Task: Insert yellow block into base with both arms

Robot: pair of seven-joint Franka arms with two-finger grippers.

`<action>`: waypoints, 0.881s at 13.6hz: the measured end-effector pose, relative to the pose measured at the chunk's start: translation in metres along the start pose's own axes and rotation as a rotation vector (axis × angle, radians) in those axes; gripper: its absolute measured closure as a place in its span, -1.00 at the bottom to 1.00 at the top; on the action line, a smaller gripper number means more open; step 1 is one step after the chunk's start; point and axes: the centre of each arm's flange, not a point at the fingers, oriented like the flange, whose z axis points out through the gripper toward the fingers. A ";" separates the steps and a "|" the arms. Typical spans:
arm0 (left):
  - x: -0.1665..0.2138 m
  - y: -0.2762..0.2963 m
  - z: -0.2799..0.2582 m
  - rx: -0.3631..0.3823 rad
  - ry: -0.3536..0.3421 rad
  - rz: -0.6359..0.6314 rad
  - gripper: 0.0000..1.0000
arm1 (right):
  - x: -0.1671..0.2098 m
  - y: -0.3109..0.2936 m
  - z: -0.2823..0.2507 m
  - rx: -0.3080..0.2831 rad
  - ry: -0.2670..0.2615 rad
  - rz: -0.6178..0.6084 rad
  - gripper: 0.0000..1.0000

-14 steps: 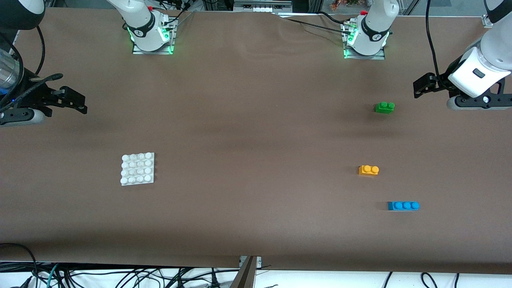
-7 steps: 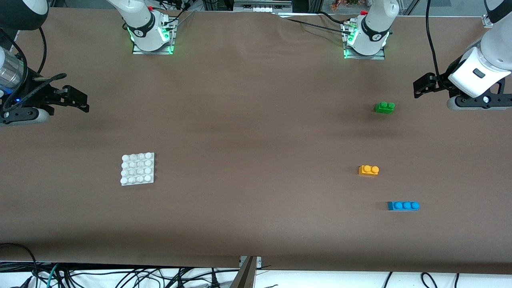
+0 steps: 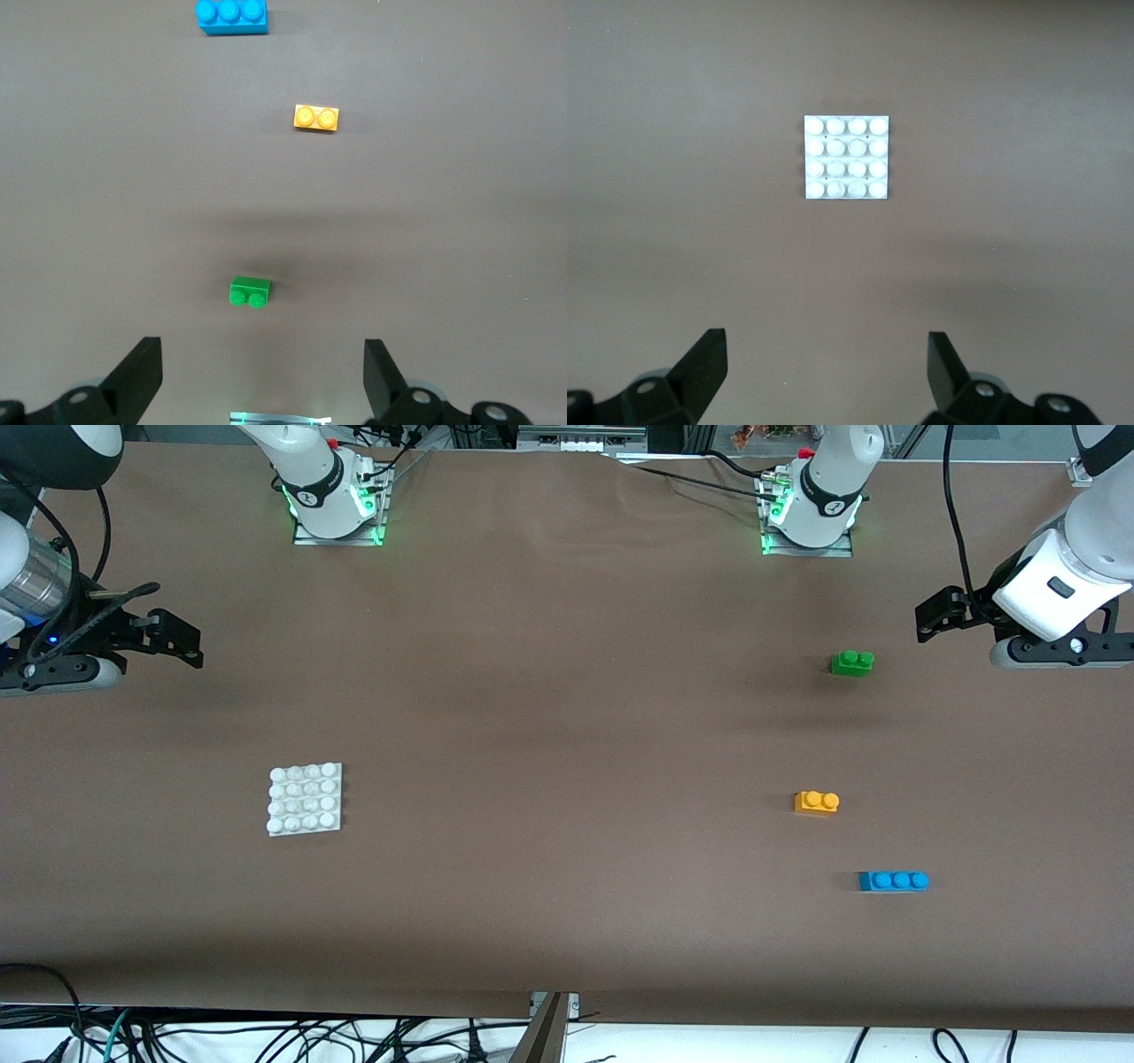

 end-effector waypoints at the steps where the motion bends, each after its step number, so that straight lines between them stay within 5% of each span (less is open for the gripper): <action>1: 0.000 0.000 0.000 0.000 0.000 0.000 -1.00 | 0.000 0.000 0.001 -0.002 0.000 0.000 -1.00; 12: 0.000 0.000 0.000 0.000 0.000 0.000 -1.00 | 0.000 0.003 0.004 -0.004 -0.003 0.005 -1.00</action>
